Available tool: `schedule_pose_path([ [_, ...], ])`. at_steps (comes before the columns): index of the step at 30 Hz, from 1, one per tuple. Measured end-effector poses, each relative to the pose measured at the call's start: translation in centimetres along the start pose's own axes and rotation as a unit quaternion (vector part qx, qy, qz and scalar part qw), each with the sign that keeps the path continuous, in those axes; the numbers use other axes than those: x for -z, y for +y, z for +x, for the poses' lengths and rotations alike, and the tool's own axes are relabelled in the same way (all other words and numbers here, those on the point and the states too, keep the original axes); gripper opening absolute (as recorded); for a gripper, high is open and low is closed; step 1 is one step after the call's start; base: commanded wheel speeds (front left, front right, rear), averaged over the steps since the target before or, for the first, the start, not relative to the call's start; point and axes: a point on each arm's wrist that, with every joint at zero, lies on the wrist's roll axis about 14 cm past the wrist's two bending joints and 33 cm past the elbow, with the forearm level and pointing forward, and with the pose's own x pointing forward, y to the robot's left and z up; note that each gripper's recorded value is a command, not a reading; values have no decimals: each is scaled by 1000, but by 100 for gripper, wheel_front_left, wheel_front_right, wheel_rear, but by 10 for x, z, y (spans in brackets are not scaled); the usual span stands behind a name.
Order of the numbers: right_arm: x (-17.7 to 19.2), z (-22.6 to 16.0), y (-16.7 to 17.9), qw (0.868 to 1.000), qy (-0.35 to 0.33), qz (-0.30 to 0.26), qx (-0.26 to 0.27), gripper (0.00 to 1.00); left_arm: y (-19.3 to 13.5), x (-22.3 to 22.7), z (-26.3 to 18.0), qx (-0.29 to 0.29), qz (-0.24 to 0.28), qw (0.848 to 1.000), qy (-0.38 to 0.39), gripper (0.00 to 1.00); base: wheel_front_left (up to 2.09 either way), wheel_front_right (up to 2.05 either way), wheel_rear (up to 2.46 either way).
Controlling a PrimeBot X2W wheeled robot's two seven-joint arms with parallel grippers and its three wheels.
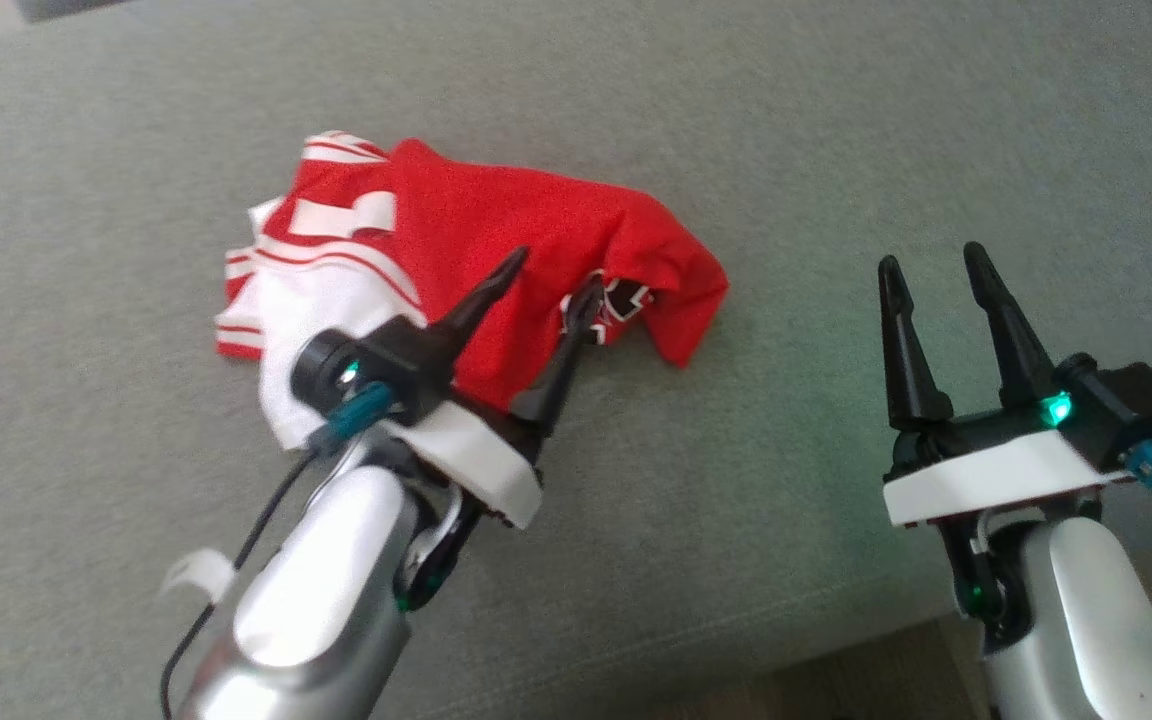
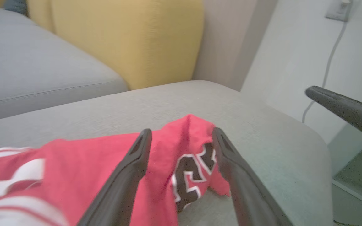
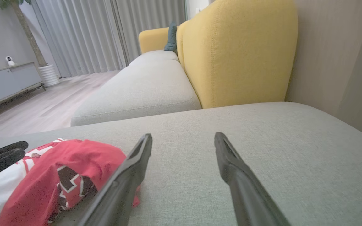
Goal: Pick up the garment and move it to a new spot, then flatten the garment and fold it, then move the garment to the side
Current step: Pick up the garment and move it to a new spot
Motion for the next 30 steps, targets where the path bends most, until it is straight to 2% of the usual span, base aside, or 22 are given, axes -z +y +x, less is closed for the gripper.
schedule_pose_path([
  [3,-3,3,11,1000,1,-1,-16,100,27,-9,-20,-62,0,998,-11,100,0,0,0],
  [4,-3,3,11,1000,1,-1,-16,100,27,-9,-20,-62,0,998,-11,100,0,0,0],
  [7,-7,6,25,999,-2,-1,-37,100,63,-25,-45,-134,13,990,-29,100,0,0,0],
  [11,-7,4,41,998,2,-3,-60,100,104,-43,-88,-222,25,973,-50,100,0,0,0],
  [16,-11,3,58,996,1,-8,-84,100,137,-53,-147,-309,42,949,-55,100,0,0,0],
  [20,-12,-2,64,996,3,-10,-93,100,144,-56,-180,-347,50,935,-57,100,0,0,0],
  [30,-12,-17,63,996,9,-16,-91,100,129,-58,-210,-360,58,929,-63,100,0,0,0],
])
